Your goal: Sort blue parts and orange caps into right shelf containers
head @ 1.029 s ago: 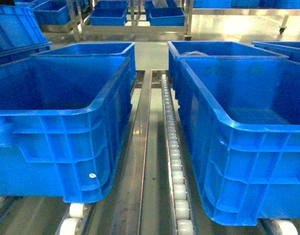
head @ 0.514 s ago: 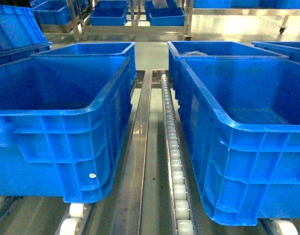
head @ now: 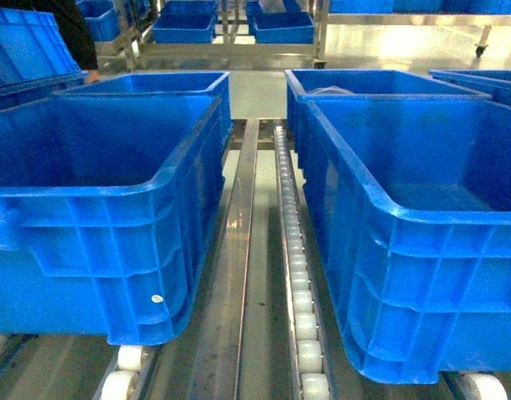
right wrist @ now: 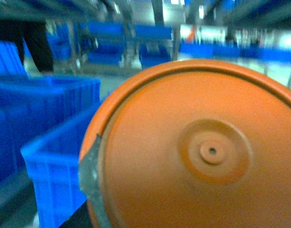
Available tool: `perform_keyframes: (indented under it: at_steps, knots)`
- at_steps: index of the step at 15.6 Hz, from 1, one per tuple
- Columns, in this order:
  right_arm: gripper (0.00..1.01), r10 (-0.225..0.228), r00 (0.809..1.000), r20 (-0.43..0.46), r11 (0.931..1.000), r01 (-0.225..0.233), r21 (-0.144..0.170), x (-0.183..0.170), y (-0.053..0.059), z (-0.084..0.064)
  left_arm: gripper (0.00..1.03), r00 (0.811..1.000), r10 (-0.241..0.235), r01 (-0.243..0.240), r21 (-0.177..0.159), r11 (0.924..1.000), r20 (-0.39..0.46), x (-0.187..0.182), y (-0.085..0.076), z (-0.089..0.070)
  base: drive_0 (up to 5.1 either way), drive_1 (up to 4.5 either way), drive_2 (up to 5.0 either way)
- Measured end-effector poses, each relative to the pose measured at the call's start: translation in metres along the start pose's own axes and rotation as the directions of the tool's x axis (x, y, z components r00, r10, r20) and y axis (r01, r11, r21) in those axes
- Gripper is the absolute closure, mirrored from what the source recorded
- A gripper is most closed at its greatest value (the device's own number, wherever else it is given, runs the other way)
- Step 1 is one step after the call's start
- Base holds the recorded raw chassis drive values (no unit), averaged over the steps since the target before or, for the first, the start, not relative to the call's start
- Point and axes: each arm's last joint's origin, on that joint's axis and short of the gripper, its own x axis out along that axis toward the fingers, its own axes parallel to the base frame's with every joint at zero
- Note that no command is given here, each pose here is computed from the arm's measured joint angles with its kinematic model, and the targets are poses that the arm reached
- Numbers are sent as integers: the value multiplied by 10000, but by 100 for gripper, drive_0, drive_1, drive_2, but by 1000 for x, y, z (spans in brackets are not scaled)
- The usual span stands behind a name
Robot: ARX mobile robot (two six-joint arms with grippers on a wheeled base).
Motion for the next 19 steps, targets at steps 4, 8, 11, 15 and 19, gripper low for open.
perform_keyframes:
  at_steps: [4, 8, 11, 15, 19]
  knots:
    - [56, 889, 9877, 1288, 9949, -817, -596, 5, 5, 14, 61, 9738, 392, -400, -11, 9992, 2239, 11, -1, 24, 0, 0, 0]
    - [56, 1120, 9924, 502, 9930, -1098, -441, 99, 3, 48, 61, 9865, 139, -225, 508, 9985, 1632, 122, 3, 58, 0, 0, 0]
    - [56, 846, 9789, -1862, 9963, -853, 40, 187, 6, 21, 61, 9976, 345, -319, 429, 9986, -604, 215, 5, 38, 0, 0, 0]
    - [43, 749, 9934, -868, 9972, -740, 139, 219, 15, 32, 54, 9954, 864, -901, -972, 9912, -422, 237, 24, 35, 0, 0, 0]
    - [18, -99, 9955, -947, 9998, 116, 176, 211, 14, 30, 37, 9968, -95, 20, -934, 9956, -799, 213, 20, 32, 0, 0, 0]
